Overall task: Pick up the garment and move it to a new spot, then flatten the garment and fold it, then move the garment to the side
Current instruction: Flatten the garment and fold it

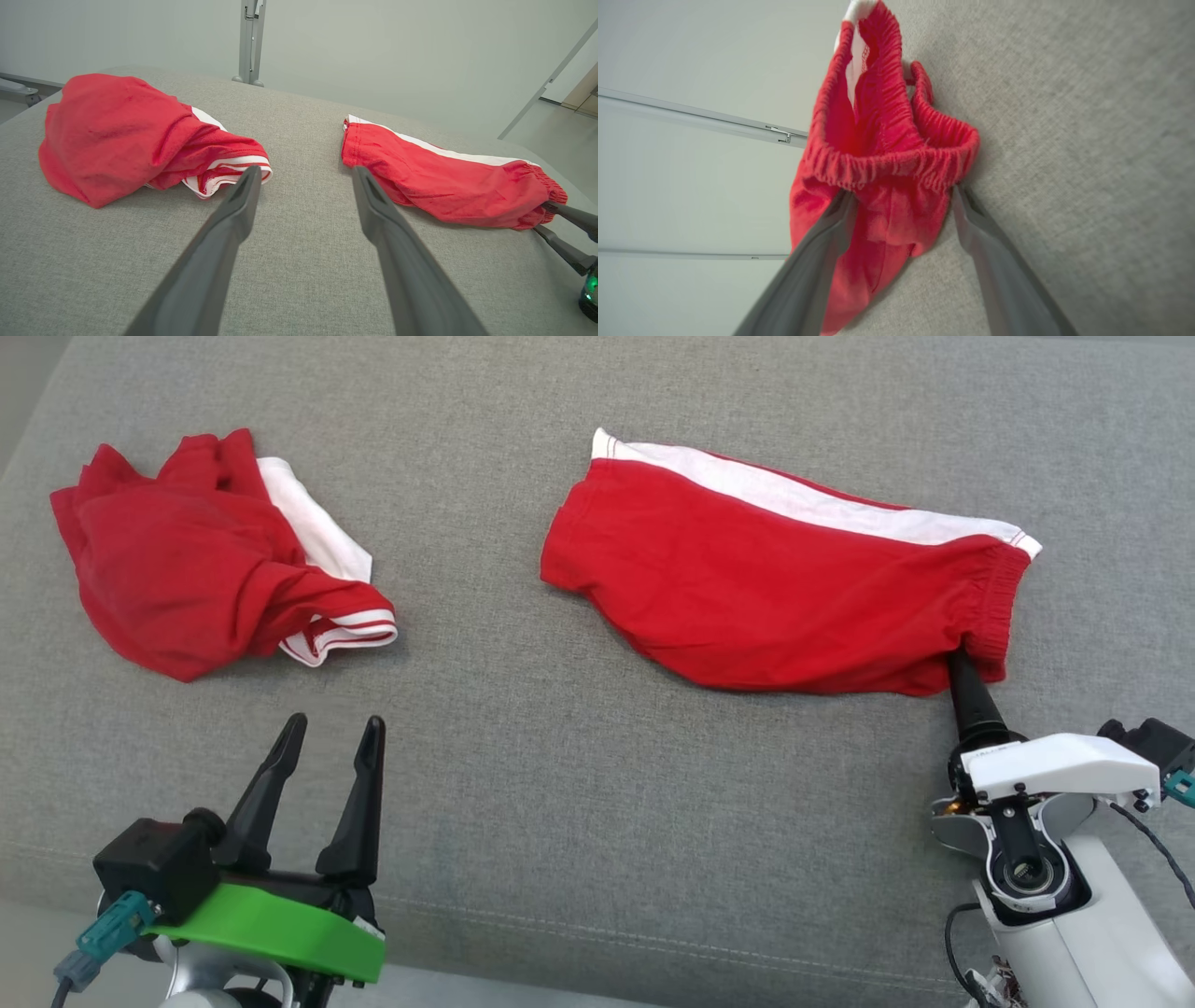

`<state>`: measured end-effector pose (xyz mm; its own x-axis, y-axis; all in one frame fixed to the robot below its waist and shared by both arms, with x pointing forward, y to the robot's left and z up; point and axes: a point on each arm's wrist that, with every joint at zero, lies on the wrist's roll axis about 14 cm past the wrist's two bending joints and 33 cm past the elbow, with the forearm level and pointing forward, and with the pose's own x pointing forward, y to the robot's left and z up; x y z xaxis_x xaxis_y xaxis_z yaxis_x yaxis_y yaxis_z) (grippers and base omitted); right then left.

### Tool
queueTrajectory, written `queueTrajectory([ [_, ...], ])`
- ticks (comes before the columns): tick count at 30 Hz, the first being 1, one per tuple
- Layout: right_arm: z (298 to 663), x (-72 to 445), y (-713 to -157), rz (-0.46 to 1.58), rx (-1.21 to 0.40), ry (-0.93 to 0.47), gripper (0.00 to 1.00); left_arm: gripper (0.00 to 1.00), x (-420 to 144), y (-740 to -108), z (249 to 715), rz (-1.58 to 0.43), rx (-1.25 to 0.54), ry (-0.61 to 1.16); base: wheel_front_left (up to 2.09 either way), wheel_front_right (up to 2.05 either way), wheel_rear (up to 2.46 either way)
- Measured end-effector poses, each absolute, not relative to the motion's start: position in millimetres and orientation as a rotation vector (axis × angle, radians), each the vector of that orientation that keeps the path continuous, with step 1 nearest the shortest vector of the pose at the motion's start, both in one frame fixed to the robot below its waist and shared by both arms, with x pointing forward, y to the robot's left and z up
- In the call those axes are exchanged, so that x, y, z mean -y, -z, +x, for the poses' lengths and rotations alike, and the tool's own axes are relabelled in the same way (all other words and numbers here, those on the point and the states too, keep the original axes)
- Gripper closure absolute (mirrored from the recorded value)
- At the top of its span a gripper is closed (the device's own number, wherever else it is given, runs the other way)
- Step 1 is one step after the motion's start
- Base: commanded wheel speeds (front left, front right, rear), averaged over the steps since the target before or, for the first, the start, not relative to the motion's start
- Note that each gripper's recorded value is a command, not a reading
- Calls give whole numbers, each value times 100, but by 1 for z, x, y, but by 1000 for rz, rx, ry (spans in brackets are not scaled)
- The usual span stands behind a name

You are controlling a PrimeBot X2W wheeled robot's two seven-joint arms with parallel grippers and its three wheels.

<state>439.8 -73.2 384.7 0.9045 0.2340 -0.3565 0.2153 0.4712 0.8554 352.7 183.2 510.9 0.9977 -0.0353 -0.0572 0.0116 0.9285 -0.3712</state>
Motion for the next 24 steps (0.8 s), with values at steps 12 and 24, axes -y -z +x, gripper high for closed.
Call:
queueTrajectory([
  [12, 447, 84, -387, 1136, -430, -12, 100, 0, -172, -512, 359, -402, -67, 48, 0, 0, 0],
  [24, 444, 101, -389, 1133, -424, -16, 100, 0, -163, -515, 366, -392, -65, 72, 0, 0, 0],
])
